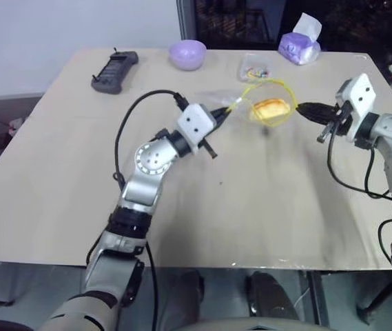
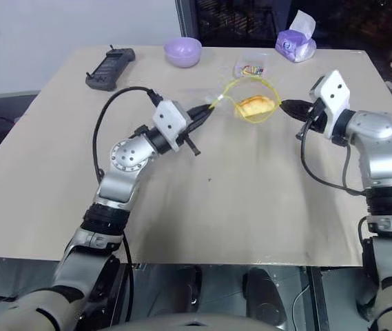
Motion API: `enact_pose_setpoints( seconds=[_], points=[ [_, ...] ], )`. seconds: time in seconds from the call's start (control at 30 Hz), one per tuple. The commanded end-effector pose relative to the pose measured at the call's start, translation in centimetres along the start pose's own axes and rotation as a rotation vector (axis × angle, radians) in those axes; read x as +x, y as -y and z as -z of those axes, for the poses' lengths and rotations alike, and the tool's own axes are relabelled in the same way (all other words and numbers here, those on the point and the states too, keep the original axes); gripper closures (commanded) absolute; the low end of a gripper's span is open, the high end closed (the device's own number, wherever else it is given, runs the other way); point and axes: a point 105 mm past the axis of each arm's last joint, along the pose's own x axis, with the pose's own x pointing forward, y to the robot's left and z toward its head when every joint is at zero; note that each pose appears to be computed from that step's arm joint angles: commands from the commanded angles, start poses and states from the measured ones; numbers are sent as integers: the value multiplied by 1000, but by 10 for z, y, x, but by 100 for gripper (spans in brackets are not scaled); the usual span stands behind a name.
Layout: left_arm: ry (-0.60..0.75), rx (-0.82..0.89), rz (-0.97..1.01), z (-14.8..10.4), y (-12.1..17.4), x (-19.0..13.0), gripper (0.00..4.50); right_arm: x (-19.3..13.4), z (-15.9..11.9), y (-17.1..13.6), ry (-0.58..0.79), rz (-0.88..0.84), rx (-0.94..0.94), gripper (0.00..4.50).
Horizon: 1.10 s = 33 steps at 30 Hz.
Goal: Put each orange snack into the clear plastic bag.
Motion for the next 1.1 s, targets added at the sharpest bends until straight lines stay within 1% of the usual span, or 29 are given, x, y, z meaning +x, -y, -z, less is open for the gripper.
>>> enact_pose_setpoints(
  seconds=[0.03,0.1,0.2,0.27,0.33,0.43,0.57,0.67,0.73,0.77,0.8,0.87,0.9,0.93,1.03,1.1],
  points=[
    [-15,-21,-1,4,-3,-2,450,-12,-27,7,80,-10,7,447],
    [-43,-60,28,12,3,-3,450,-15,-26,2,80,-46,45,447],
    [-93,-122,82,24,13,-5,450,-17,-13,-6,10,-88,37,447],
    [-138,-137,197,30,28,-13,450,-18,-12,-11,-7,-119,43,447],
    [-152,-148,237,29,29,-17,450,-20,-7,-12,-46,-125,10,447],
    [-146,-153,221,25,20,-16,450,-20,-13,-5,-21,-100,21,447],
    [-135,-117,198,19,10,-14,450,-22,-12,-2,-30,-94,13,447],
    [-157,-120,225,27,19,-17,450,-22,-3,-7,-78,-111,-7,447],
    [-152,-137,245,26,27,-19,450,-20,-10,-13,-52,-133,-5,447],
    [-146,-145,247,25,29,-19,450,-19,-16,-16,-33,-145,0,423],
    [-142,-150,246,24,30,-19,450,-15,-27,-25,-8,-181,-19,362],
    [-137,-154,244,23,31,-19,450,-1,-39,-46,8,-236,-81,314],
    [-135,-152,246,22,32,-19,450,5,-39,-54,-2,-252,-120,296],
    [-132,-149,249,22,33,-19,450,11,-37,-59,-15,-253,-163,249],
    [-140,-137,257,23,33,-22,450,29,-32,-74,-46,-249,-272,249],
    [-148,-128,257,24,33,-23,450,38,-30,-84,-48,-255,-311,249]
  ],
)
